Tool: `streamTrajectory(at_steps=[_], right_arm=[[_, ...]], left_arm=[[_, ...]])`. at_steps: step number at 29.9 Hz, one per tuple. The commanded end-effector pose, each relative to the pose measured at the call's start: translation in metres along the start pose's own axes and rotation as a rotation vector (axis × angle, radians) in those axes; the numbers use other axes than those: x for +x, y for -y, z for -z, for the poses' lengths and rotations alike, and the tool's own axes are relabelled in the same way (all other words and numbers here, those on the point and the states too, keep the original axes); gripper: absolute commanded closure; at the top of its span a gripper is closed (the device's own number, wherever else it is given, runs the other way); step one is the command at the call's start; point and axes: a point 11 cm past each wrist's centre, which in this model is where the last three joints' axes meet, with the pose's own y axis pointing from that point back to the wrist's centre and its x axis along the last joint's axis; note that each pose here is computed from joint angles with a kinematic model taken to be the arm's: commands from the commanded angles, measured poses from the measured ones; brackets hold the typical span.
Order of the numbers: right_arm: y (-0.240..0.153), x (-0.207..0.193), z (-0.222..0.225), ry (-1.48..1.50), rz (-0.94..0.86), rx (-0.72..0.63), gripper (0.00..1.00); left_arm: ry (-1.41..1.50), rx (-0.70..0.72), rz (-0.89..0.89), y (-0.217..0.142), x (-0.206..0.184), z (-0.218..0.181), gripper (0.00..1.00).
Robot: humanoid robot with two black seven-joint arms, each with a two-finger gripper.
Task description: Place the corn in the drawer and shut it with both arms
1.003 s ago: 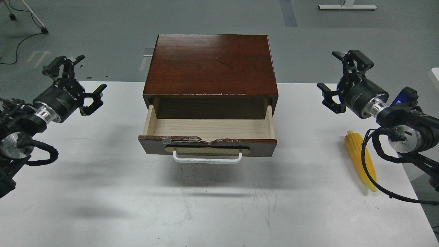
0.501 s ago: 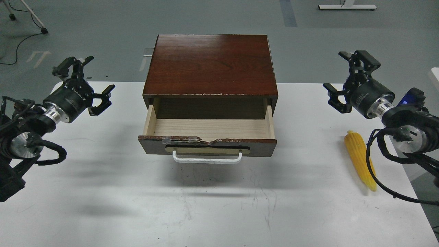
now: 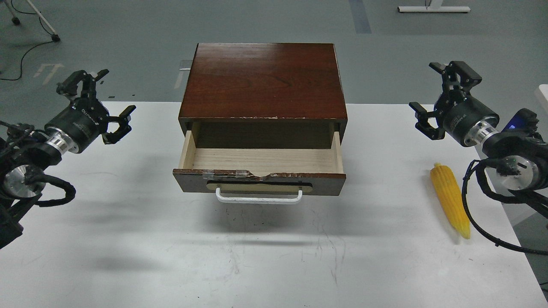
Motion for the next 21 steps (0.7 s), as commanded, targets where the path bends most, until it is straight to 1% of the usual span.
streamTrajectory(at_steps=[1, 15, 21], right_arm=[[-0.0019, 0.0027, -0.0005, -0.007, -0.005, -0.005, 0.00], [-0.0053, 0.0042, -0.0101, -0.022, -0.033, -0.025, 0.00], [-0.0102, 0.0052, -0.0030, -0.089, -0.050, -0.026, 0.00]], left_arm=[[0.002, 0.000, -0.003, -0.0009, 0.0011, -0.0005, 0.02], [0.001, 0.002, -0.002, -0.0007, 0.0007, 0.0004, 0.02], [0.007, -0.001, -0.006, -0.0023, 0.0029, -0.0024, 0.02]])
